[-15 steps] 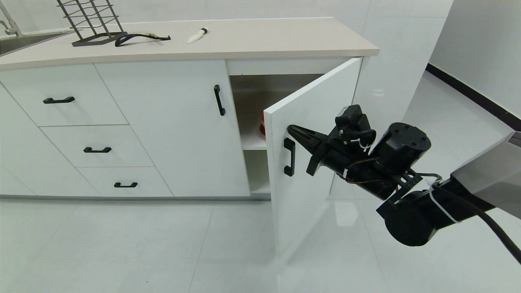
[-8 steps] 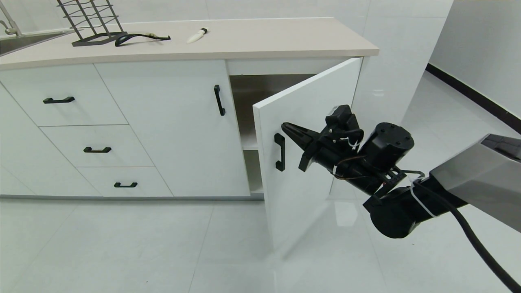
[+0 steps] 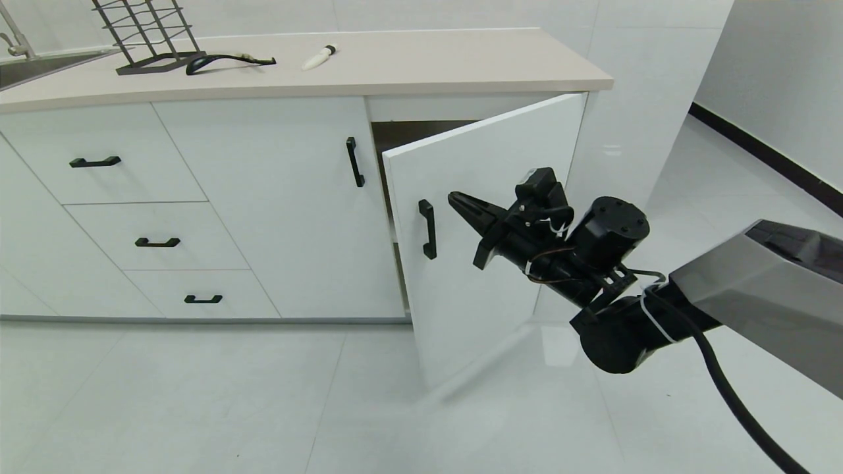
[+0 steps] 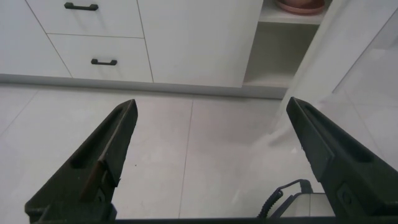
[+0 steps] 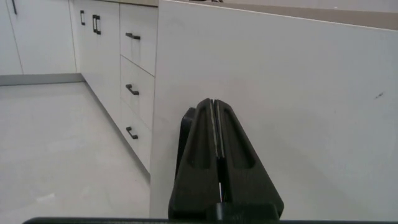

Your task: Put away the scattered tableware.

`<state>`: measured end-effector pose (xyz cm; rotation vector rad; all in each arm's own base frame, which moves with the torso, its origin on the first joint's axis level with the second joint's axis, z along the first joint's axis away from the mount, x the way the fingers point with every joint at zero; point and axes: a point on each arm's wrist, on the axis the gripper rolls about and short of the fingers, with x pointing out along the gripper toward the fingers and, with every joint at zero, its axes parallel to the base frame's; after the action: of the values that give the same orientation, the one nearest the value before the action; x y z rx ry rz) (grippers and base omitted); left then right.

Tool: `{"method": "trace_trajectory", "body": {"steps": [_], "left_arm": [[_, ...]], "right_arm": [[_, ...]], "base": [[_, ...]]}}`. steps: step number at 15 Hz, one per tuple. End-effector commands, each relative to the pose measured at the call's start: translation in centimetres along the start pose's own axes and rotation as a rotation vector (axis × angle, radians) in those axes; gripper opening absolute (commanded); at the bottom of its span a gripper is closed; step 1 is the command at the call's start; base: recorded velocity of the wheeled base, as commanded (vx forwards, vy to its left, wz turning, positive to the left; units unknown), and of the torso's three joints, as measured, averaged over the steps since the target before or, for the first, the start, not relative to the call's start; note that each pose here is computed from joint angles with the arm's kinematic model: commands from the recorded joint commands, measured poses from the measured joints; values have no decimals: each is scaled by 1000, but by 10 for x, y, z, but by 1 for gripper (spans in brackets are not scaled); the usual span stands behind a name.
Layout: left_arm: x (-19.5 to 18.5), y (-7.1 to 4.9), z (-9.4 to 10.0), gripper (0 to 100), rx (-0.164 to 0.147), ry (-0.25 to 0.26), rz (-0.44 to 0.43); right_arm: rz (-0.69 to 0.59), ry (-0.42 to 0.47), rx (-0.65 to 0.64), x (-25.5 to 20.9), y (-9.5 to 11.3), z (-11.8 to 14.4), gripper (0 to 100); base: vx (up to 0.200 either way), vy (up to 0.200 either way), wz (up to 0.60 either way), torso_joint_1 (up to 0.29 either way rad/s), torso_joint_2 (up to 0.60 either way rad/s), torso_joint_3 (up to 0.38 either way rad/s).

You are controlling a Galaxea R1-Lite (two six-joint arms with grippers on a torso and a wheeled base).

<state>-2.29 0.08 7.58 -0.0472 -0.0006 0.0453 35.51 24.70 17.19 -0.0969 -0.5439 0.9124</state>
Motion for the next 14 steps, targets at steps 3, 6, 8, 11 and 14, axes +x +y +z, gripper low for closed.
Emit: {"method": "trace_trajectory", "body": {"steps": [3,6,8,11,14], "left_arm": [[0,0,0,100,0,0,1],[0,0,0,100,1,0,-1],[0,0,0,100,1,0,1],[0,0,0,100,1,0,1],[0,0,0,100,3,0,-1]], "right_arm": [[-2,15,3,-10,0,12,0],[-7,-24,-13,-34,2,67,0],[-10,-33,-26,-64,7,105,0],[-10,-25,-31,-118,22,146,0],[-54,-41,-62,-159,25,172,0]], "base": [[0,0,0,0,0,0],[0,0,0,0,0,0],[0,0,0,0,0,0],[0,0,0,0,0,0],[0,0,0,0,0,0]]}}
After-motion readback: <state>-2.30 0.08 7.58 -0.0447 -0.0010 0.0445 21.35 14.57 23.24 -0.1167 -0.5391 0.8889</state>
